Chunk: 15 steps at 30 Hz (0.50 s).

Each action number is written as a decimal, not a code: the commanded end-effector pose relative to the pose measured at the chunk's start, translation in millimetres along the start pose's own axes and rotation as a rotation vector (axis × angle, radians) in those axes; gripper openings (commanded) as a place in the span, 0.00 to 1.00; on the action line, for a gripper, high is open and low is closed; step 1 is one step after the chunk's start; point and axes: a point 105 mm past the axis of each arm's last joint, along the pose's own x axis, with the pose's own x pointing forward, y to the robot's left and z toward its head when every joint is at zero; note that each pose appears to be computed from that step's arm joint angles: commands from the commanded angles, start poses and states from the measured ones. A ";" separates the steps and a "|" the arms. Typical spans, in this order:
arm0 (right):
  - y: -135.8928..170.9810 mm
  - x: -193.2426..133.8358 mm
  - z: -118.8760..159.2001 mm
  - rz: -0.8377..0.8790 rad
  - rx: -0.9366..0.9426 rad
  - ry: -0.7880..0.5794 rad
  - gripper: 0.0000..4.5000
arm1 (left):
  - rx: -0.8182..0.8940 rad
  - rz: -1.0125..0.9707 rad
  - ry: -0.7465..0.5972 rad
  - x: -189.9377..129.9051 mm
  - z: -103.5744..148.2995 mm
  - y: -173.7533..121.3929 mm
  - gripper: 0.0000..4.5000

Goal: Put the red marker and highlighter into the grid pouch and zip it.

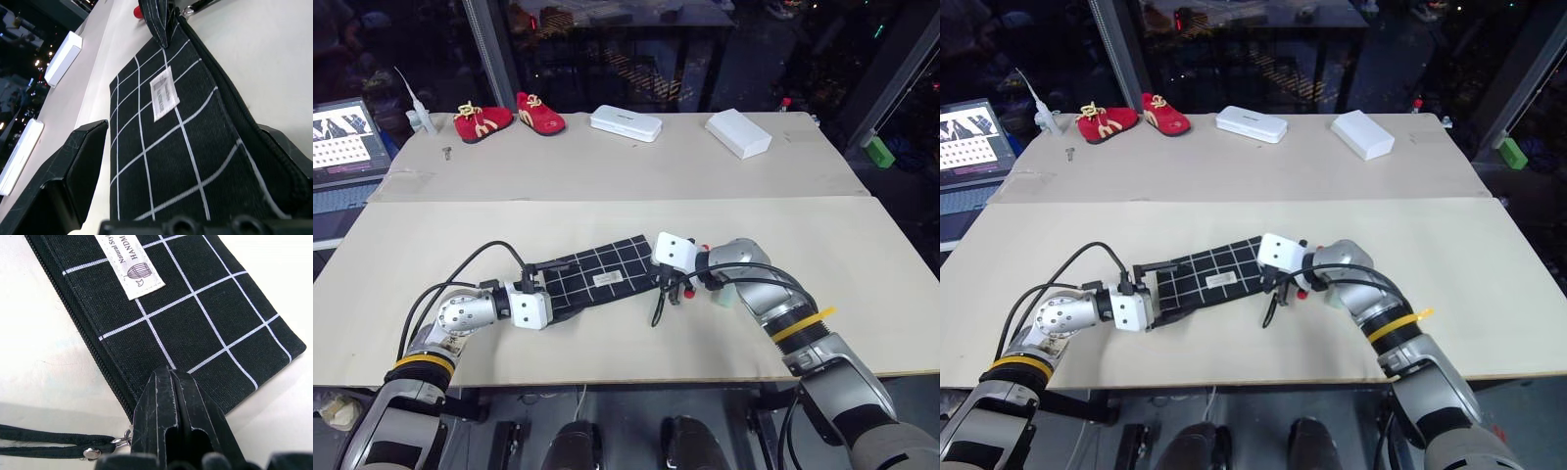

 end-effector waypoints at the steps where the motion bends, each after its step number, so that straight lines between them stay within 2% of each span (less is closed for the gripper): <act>1: 0.0 -1.6 1.1 -0.006 0.020 -0.016 0.00 | -0.024 -0.065 -0.020 2.0 2.5 -10.6 0.74; 10: -0.8 -1.6 4.9 -0.006 0.027 -0.044 0.00 | -0.061 -0.057 -0.032 0.4 2.1 -13.0 0.00; 13: -11.4 -2.1 15.6 -0.063 0.088 -0.124 0.00 | -0.084 -0.041 -0.029 1.2 0.6 -12.2 0.00; 15: -19.8 -5.7 26.1 -0.083 0.193 -0.211 0.13 | -0.104 -0.033 -0.025 2.3 -0.3 -11.9 0.00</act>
